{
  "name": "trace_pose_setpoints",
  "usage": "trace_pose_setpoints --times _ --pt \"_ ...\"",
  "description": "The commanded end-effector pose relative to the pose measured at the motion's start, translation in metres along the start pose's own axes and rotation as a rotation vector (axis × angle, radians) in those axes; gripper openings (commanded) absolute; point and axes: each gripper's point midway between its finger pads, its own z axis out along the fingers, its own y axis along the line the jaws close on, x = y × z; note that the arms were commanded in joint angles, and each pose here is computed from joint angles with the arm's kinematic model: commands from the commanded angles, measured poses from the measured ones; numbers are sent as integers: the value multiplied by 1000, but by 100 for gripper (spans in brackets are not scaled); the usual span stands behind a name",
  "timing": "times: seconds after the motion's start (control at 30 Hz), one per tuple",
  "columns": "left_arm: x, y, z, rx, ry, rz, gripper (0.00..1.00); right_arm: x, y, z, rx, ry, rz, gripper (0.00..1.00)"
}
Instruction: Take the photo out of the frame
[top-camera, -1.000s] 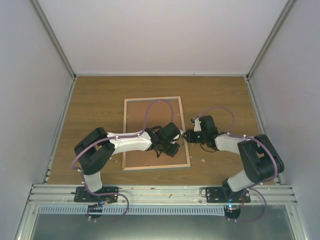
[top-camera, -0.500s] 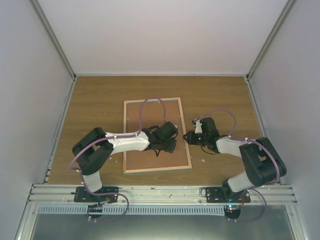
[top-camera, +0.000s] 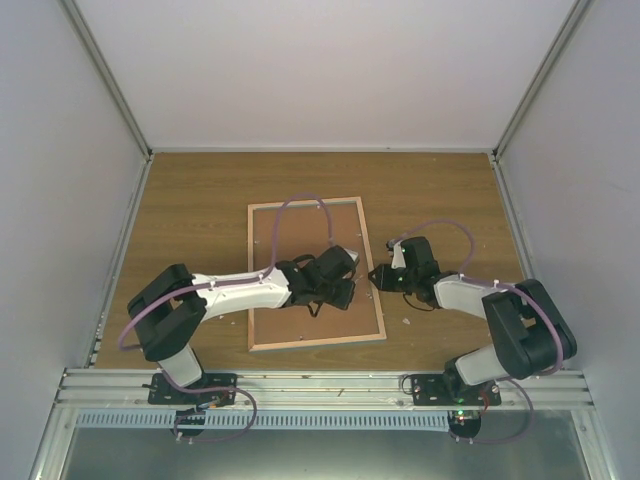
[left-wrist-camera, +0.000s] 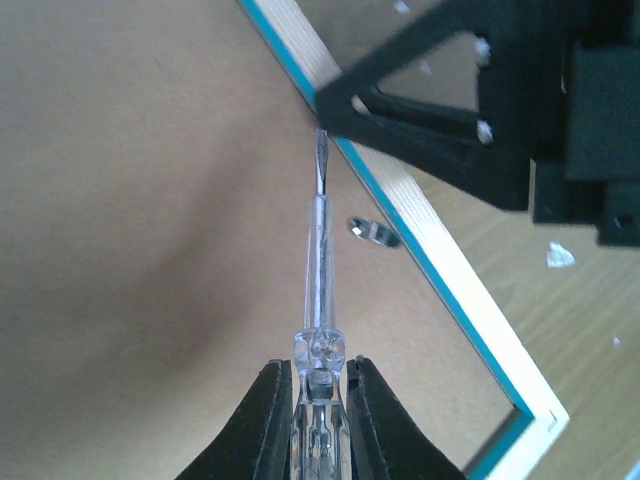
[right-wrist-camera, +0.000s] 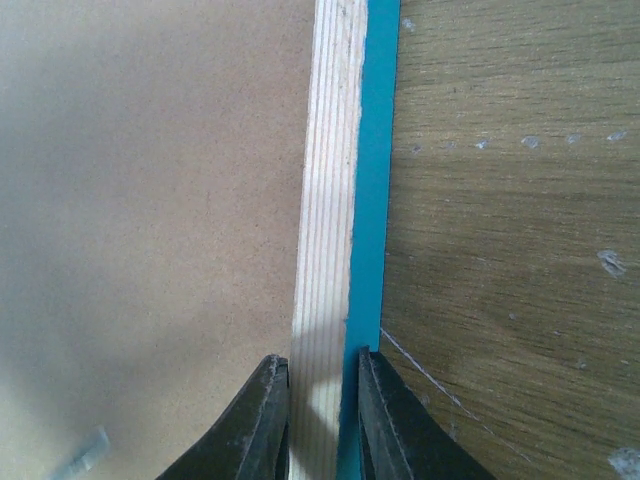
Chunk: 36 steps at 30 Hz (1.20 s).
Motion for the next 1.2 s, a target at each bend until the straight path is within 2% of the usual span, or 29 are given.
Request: trace_pose_setpoints --times 0.0,0.4,0.8,1.0,1.17 --pt "9 -24 4 61 39 60 0 -1 12 -3 -38 -2 -32 18" --pt "22 -32 23 47 125 120 0 1 10 -3 -30 4 -35 18" --pt "42 -31 24 20 218 159 0 2 9 -2 -26 8 -38 18" --pt "45 -26 15 -2 226 167 0 1 9 -3 -26 6 -39 18" --pt "37 -27 8 -4 189 158 0 2 9 -2 -24 9 -43 18"
